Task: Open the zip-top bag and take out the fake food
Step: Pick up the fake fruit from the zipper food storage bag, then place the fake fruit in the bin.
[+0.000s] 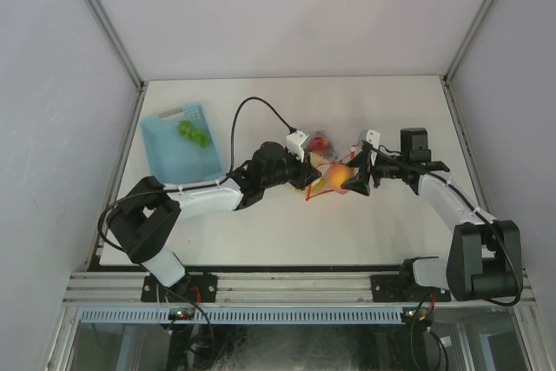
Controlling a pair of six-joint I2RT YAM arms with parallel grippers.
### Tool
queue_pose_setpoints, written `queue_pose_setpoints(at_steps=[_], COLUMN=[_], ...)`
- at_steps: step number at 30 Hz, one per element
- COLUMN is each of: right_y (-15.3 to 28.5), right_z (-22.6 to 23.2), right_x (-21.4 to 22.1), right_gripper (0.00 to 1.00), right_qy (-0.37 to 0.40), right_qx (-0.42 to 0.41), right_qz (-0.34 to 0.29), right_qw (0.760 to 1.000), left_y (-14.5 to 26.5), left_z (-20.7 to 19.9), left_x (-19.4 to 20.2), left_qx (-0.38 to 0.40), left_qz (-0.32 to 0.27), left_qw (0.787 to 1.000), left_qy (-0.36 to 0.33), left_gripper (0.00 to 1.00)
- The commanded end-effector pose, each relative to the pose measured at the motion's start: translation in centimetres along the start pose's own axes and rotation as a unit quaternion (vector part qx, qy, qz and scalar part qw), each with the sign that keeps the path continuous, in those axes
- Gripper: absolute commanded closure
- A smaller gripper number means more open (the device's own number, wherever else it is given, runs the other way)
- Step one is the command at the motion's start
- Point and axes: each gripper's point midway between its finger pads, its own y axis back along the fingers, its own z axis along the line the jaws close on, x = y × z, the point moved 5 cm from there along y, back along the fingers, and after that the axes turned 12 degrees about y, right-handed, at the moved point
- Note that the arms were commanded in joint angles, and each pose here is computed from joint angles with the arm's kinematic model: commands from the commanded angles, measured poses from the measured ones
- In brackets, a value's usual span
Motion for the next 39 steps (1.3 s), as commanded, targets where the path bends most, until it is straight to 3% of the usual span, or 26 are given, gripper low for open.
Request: queue_pose_setpoints(at_steps=[1, 10, 13, 17, 21, 29, 39], right_y=[0.8, 2.8, 3.6, 4.3, 4.8, 5.6, 4.8], right_z=[1.7, 0.5, 0.1, -0.2, -0.5, -0.2, 1.2], right_x=[-2.0, -3.9, -5.2, -7.5, -10.2, -14.4, -17.3], right_gripper=[0.88, 0.88, 0.88, 0.88, 0.89, 0.89, 0.90], right_qy=[-0.006, -0.026, -0.051, -0.105, -0.172, -0.277, -0.317], right_qx=[-0.021, 0.046, 0.064, 0.080, 0.081, 0.043, -0.007], right_qz=[-0.053, -0.071, -0.089, -0.123, -0.161, -0.209, -0.226], right_qw=[0.998, 0.996, 0.993, 0.984, 0.968, 0.937, 0.921], left_y=[1.3, 4.0, 6.0, 8.4, 10.4, 12.1, 10.3], left_z=[0.8, -0.8, -1.7, -2.8, -4.2, -6.7, -10.6], left_x=[-1.9, -4.3, -5.5, -6.3, -7.0, -8.6, -10.7], left_qx=[-0.045, -0.021, -0.003, 0.023, 0.029, -0.005, 0.031], left_qz=[-0.026, -0.094, -0.138, -0.191, -0.233, -0.241, -0.231], left_qw=[0.999, 0.994, 0.988, 0.975, 0.948, 0.894, 0.870], left_qy=[-0.016, -0.043, -0.064, -0.114, -0.213, -0.379, -0.435], left_gripper=[0.83, 0.37, 0.27, 0.21, 0.15, 0.01, 0.00])
